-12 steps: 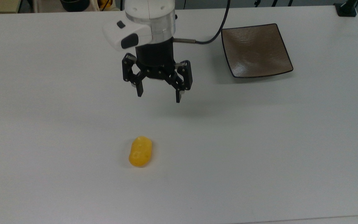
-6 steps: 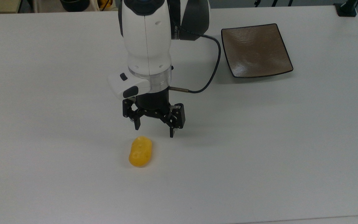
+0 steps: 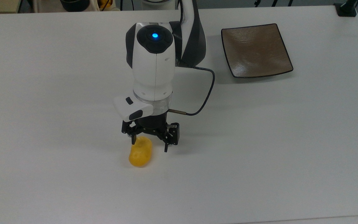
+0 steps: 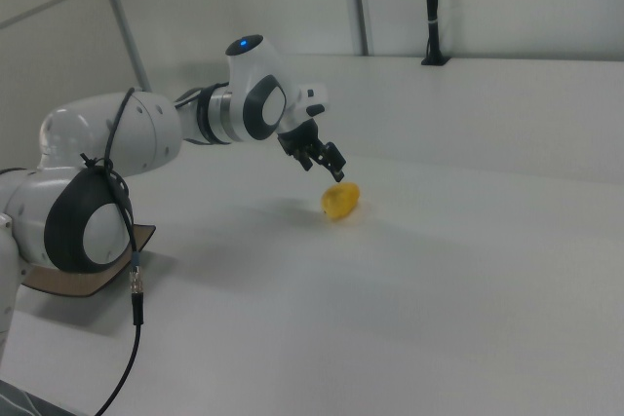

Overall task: Put potatoes on a ceramic plate
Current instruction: 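Close the gripper around the yellow potato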

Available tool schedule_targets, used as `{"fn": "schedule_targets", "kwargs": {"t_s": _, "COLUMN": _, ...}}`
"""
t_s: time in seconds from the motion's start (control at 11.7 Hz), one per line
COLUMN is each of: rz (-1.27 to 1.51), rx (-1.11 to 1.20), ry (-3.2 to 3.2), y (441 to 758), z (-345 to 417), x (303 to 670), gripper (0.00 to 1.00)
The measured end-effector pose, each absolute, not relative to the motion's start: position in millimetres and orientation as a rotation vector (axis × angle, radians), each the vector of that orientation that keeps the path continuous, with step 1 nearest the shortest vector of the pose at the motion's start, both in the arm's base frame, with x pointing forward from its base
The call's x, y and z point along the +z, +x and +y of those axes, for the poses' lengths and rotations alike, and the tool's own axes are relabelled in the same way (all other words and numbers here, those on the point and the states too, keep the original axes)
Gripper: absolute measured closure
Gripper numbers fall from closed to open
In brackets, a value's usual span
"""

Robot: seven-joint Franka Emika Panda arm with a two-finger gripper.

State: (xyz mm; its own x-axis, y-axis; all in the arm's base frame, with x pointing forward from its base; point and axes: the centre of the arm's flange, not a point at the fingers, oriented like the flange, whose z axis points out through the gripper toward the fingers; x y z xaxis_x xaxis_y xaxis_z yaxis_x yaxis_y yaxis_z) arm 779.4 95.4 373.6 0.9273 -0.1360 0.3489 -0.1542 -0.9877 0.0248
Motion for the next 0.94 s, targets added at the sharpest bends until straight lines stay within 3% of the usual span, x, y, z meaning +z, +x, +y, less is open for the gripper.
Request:
{"fn": "schedule_targets", "kwargs": {"t_s": 0.77, "rz": -0.194, "rx": 0.558, "ry": 2.973, "y": 788.7, "z": 81.4, "x": 308.2, "gripper": 0.00}}
{"fn": "schedule_targets", "kwargs": {"t_s": 0.94, "rz": -0.192, "rx": 0.556, "ry": 2.971, "y": 788.6, "z": 81.3, "x": 307.1, "gripper": 0.05}}
